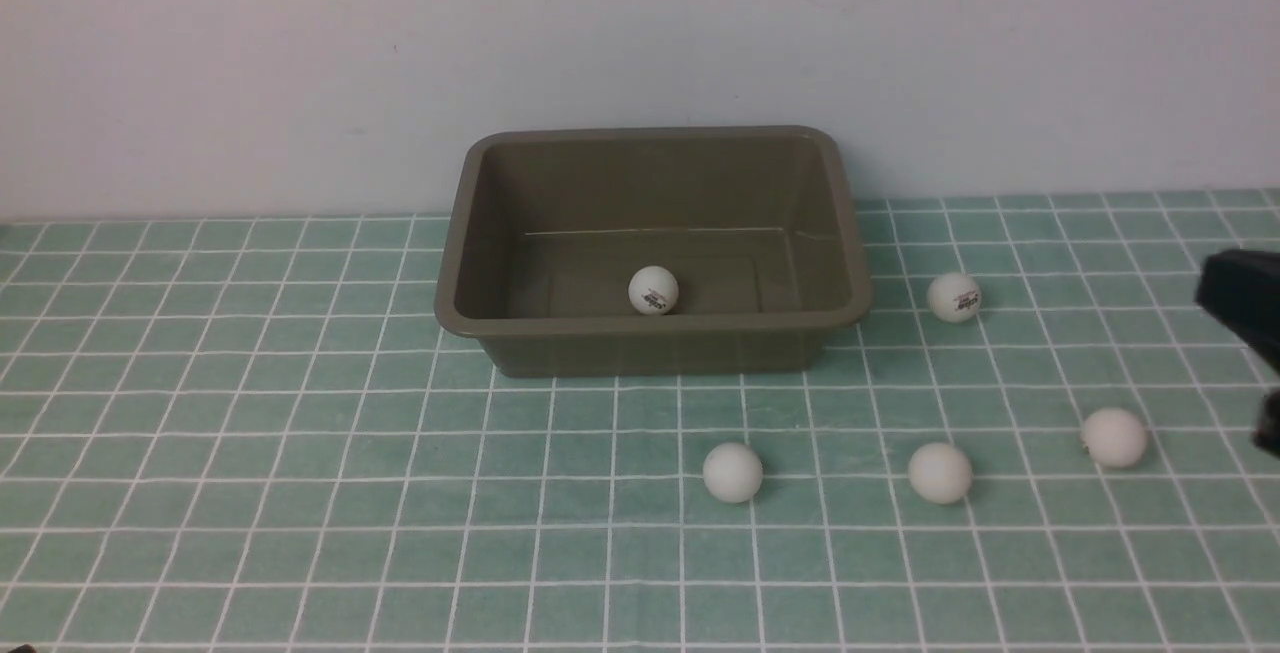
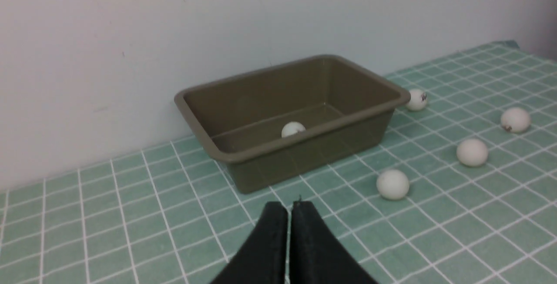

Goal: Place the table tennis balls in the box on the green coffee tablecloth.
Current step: 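Reach for and grasp a ping pong ball on the table, then release the ping pong ball into the bin and lift the gripper away, then reach for and grasp a ping pong ball on the table, then release the ping pong ball into the bin and lift the gripper away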

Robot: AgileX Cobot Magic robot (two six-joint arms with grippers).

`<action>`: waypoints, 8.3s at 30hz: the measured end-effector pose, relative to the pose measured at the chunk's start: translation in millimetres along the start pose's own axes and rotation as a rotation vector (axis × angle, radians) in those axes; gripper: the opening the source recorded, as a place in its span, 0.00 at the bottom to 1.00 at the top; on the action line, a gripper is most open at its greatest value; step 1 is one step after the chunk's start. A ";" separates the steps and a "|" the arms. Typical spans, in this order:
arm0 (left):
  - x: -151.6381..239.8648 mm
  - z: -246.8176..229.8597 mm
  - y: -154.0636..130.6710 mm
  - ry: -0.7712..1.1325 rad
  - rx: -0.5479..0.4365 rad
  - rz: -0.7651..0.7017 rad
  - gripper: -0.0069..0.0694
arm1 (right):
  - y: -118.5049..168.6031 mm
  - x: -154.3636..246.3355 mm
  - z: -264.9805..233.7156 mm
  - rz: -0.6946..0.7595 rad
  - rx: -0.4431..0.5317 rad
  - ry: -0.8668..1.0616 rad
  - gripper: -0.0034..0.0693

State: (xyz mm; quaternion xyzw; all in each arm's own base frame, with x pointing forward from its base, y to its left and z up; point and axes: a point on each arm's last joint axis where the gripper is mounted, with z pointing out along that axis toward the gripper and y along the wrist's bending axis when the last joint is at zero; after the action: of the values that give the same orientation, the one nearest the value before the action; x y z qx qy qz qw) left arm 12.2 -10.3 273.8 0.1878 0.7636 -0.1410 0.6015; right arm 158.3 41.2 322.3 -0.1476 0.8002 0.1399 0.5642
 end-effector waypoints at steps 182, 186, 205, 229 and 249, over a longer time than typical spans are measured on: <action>1.8 -0.1 2.7 0.020 -0.030 0.034 0.08 | -106.9 16.6 209.3 0.085 0.242 1.032 0.71; 1.8 -0.1 2.7 0.020 -0.030 0.034 0.08 | -111.0 36.6 222.8 0.088 0.236 1.087 0.71; 1.8 -0.1 2.7 0.020 -0.030 0.034 0.08 | -117.8 68.5 239.5 0.079 0.239 1.179 0.71; 1.8 -0.1 2.7 0.020 -0.030 0.034 0.08 | -114.3 16.4 262.8 0.189 0.145 1.056 0.55; 1.9 -0.1 2.7 0.021 -0.029 0.034 0.08 | 29.8 -29.6 328.0 -0.136 -0.167 0.739 0.56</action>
State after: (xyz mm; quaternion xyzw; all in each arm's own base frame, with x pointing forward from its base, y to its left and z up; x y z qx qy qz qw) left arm 13.0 -7.6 272.0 0.1932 0.7686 -0.1177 0.5984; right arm 438.7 198.9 245.6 -0.2863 0.9238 0.1042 0.2318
